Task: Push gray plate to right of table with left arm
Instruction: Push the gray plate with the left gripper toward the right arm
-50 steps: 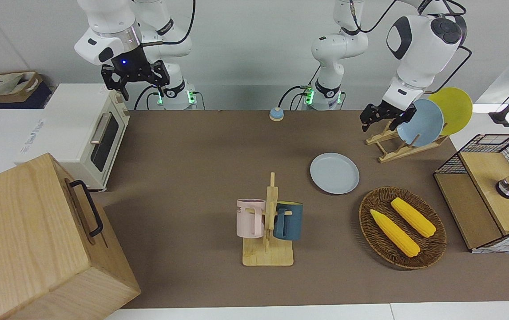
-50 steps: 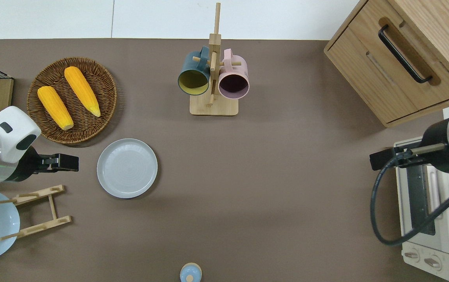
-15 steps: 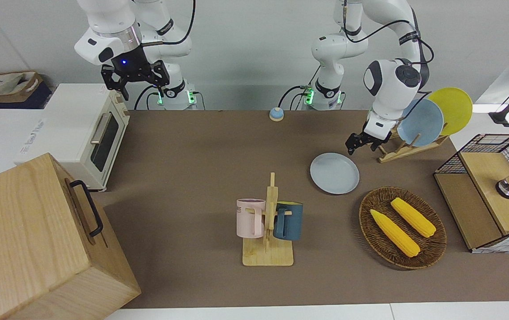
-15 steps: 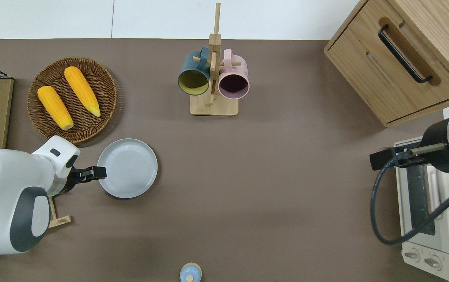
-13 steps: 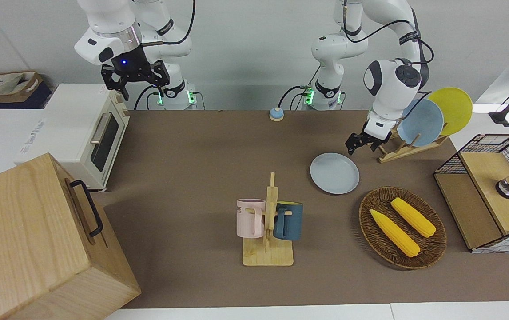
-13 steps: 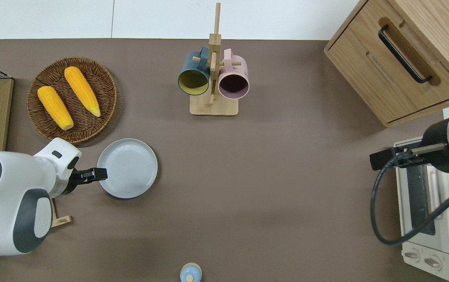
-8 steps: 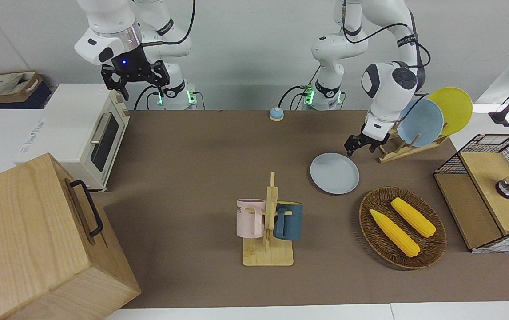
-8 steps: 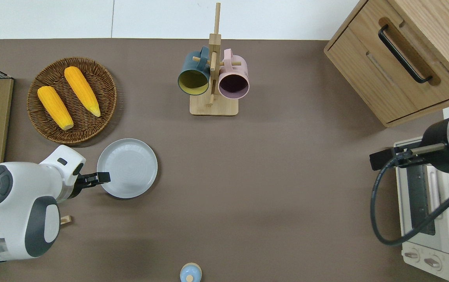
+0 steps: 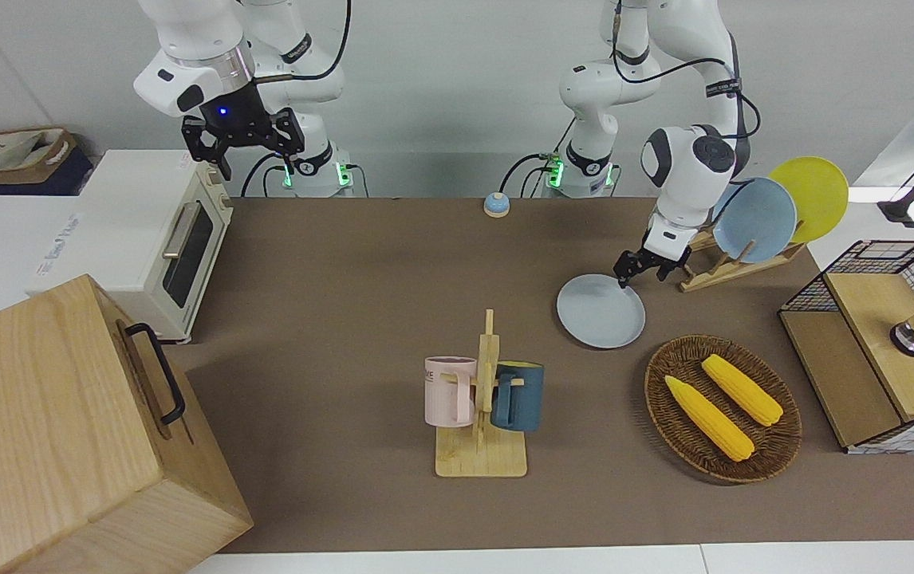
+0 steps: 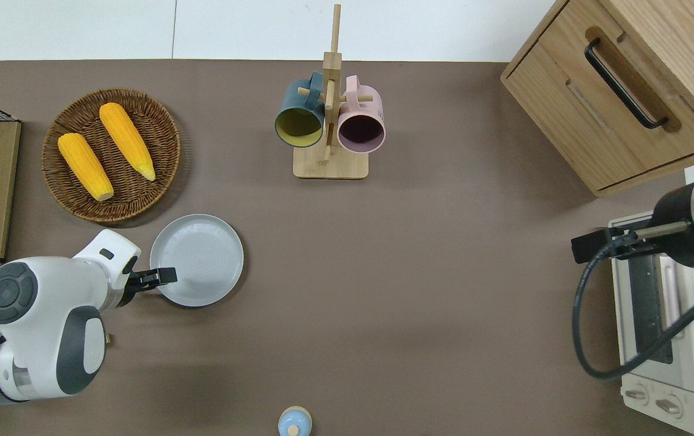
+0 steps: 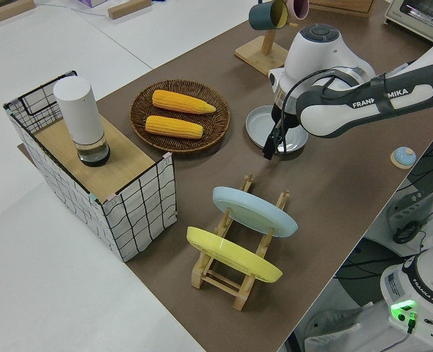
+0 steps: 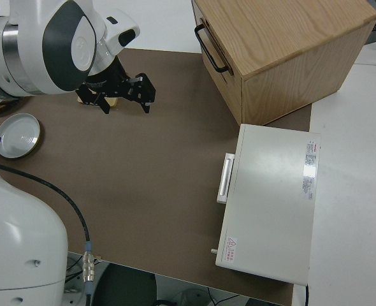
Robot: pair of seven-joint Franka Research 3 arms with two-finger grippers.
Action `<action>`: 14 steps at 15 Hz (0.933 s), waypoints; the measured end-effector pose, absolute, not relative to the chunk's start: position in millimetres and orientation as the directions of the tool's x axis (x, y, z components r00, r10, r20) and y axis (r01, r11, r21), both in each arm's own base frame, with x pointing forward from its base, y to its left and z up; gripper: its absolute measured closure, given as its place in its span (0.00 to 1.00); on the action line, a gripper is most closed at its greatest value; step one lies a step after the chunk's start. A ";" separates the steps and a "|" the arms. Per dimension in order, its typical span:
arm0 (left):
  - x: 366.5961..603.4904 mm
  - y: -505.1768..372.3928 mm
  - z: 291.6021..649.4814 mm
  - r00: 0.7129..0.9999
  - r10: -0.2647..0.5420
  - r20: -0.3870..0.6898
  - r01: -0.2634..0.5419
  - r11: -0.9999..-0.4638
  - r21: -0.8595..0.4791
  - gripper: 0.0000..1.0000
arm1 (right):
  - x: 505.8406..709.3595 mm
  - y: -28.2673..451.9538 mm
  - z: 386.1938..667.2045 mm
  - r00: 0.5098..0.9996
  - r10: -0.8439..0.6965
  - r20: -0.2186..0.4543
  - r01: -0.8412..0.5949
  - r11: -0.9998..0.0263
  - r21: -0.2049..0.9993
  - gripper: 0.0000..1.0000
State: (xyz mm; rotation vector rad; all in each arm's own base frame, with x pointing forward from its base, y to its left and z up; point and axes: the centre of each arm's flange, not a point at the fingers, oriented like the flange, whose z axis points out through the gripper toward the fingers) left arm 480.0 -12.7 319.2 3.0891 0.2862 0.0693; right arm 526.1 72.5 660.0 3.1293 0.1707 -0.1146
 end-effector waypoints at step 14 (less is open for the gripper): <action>476.2 -10.4 294.9 0.980 0.191 0.049 0.189 -0.981 0.049 0.37 | 526.1 72.5 660.0 0.991 0.108 -0.073 0.109 -0.994 0.002 0.01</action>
